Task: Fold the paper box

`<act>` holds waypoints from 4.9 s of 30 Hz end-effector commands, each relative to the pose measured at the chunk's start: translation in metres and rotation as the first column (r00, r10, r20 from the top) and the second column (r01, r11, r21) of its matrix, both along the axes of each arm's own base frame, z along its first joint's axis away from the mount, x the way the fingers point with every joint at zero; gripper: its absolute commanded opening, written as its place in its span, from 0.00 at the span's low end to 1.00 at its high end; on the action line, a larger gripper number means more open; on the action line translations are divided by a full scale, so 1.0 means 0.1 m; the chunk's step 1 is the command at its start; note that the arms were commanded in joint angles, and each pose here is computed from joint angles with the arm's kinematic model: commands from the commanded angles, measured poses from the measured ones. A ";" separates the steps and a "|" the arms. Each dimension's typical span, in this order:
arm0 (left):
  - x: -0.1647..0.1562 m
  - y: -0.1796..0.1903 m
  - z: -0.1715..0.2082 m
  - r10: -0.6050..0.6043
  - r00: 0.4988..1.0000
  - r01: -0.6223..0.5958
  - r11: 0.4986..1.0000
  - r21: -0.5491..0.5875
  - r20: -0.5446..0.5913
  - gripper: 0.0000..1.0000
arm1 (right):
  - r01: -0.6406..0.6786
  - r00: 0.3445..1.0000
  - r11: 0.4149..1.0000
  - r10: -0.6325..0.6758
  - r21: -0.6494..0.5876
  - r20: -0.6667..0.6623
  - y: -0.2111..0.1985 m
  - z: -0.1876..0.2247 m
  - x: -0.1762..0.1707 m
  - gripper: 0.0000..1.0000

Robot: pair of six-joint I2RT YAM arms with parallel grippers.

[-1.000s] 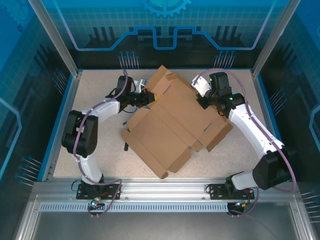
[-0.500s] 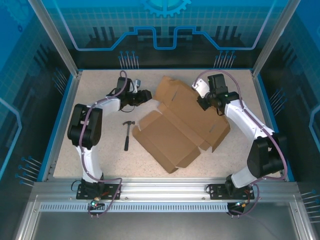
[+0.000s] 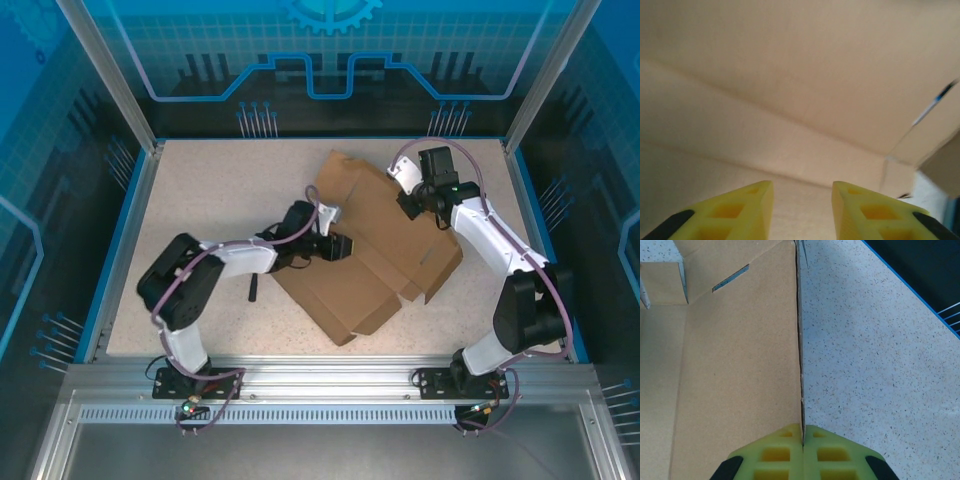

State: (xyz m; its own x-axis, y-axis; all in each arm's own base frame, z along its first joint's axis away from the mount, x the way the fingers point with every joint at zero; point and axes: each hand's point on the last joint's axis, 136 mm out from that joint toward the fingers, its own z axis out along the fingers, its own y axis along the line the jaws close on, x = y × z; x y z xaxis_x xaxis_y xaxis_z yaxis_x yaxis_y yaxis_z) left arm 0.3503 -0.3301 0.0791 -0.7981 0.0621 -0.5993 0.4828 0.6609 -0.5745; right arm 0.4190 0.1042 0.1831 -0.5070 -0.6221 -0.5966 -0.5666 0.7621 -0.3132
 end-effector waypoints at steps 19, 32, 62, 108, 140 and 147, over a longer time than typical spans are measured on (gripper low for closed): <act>0.18 -0.32 -0.60 -0.056 0.997 0.049 0.992 0.116 0.056 0.17 | -0.004 1.000 1.000 0.004 0.029 -0.005 0.04 0.08 0.06 0.00; 0.15 -0.29 -0.92 -0.031 0.998 0.025 0.993 0.112 0.048 0.13 | -0.034 0.999 0.999 0.034 -0.022 0.018 0.60 0.15 -0.40 0.00; 0.23 -0.32 -0.60 -0.031 0.992 0.020 0.996 0.086 0.123 0.13 | 0.000 0.969 0.921 0.097 -0.389 0.228 0.70 -0.02 -0.53 0.00; 0.81 1.18 -0.11 0.173 0.976 -0.197 0.960 0.199 0.133 0.56 | -0.162 0.955 0.948 0.220 -0.274 0.199 0.56 0.09 -0.21 0.00; 0.67 0.47 -0.48 -0.043 0.954 -0.076 0.922 0.379 0.295 0.17 | -0.174 0.965 0.955 0.214 -0.239 0.154 0.62 0.03 -0.17 0.00; 0.62 0.41 -0.44 -0.077 0.944 -0.065 0.909 0.412 0.320 0.27 | -0.167 0.967 0.954 0.208 -0.248 0.148 0.58 0.01 -0.17 0.00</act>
